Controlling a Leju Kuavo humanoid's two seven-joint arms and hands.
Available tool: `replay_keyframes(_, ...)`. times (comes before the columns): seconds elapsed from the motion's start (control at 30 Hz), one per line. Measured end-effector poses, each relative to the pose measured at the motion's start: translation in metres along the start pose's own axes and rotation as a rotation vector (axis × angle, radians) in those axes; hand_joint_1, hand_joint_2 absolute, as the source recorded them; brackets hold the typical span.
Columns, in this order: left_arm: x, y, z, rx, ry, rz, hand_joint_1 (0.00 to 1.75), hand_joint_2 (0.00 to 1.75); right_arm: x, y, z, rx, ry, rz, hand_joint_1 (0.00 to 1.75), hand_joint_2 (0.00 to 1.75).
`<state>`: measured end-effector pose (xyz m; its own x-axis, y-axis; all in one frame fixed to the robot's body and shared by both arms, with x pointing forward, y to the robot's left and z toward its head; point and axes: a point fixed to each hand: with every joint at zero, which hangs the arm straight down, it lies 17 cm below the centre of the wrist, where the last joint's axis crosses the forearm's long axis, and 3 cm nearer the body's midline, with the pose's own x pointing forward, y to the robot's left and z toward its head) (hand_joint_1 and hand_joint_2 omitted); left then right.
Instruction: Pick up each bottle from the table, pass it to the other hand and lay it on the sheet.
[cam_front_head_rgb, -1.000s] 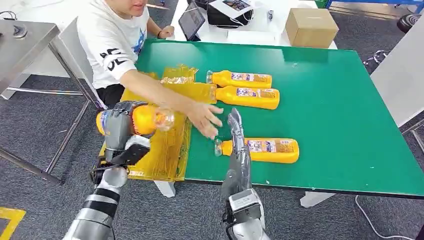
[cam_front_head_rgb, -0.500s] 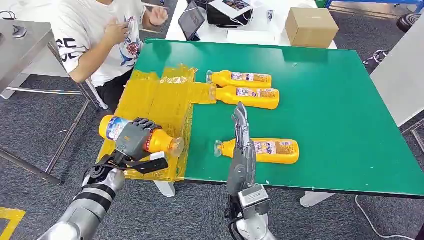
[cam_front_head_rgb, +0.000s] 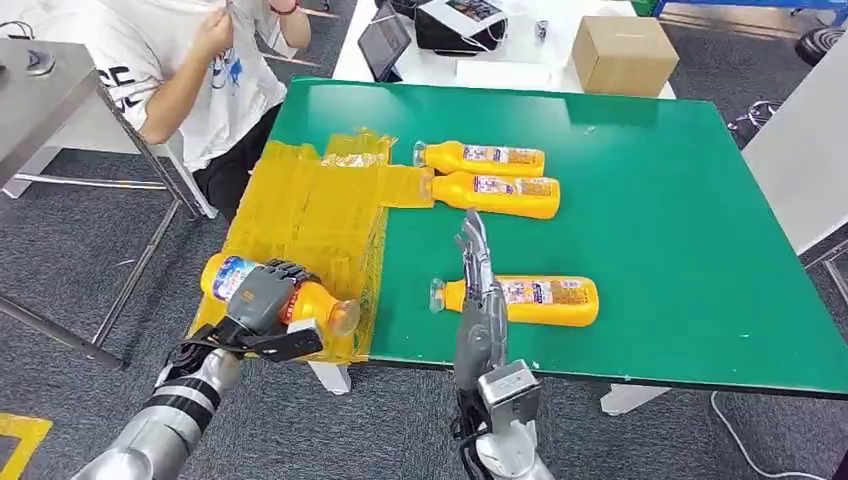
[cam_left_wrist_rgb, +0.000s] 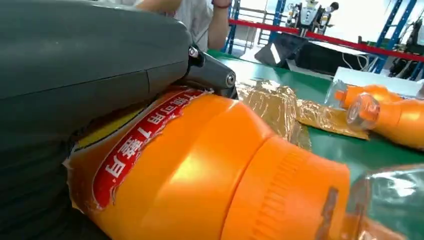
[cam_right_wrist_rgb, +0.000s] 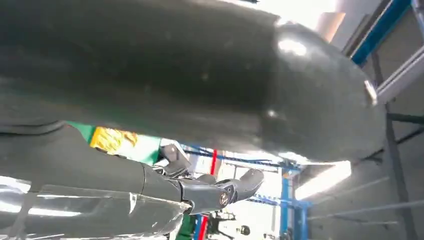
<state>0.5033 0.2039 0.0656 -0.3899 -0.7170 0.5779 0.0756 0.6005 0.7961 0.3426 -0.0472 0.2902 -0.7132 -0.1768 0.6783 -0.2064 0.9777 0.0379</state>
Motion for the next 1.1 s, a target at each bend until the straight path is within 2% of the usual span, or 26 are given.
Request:
replay_keyframes(0.13, -0.001, 0.0, 0.0, 0.0, 0.004, 0.005, 1.75, 1.75, -0.004, 0.0, 0.001, 0.0, 0.011, 0.002, 0.0, 0.0)
replay_keyframes(0.17, -0.001, 0.001, 0.0, 0.0, 0.004, 0.009, 0.58, 1.75, -0.005, 0.0, 0.002, 0.0, 0.013, 0.001, 0.0, 0.0)
replay_keyframes(0.2, -0.001, 0.0, 0.001, -0.003, 0.005, 0.016, 0.0, 1.75, -0.005, 0.001, 0.002, 0.003, 0.015, -0.001, 0.0, 0.0)
replay_keyframes(0.53, -0.004, -0.026, 0.009, -0.124, 0.036, 0.075, 0.0, 1.75, -0.021, 0.01, 0.009, 0.037, 0.062, -0.029, 0.0, 0.0)
replay_keyframes(1.1, -0.004, -0.034, 0.013, -0.179, 0.028, 0.071, 0.0, 1.75, -0.041, 0.015, 0.019, 0.041, 0.124, -0.038, 0.0, 0.0)
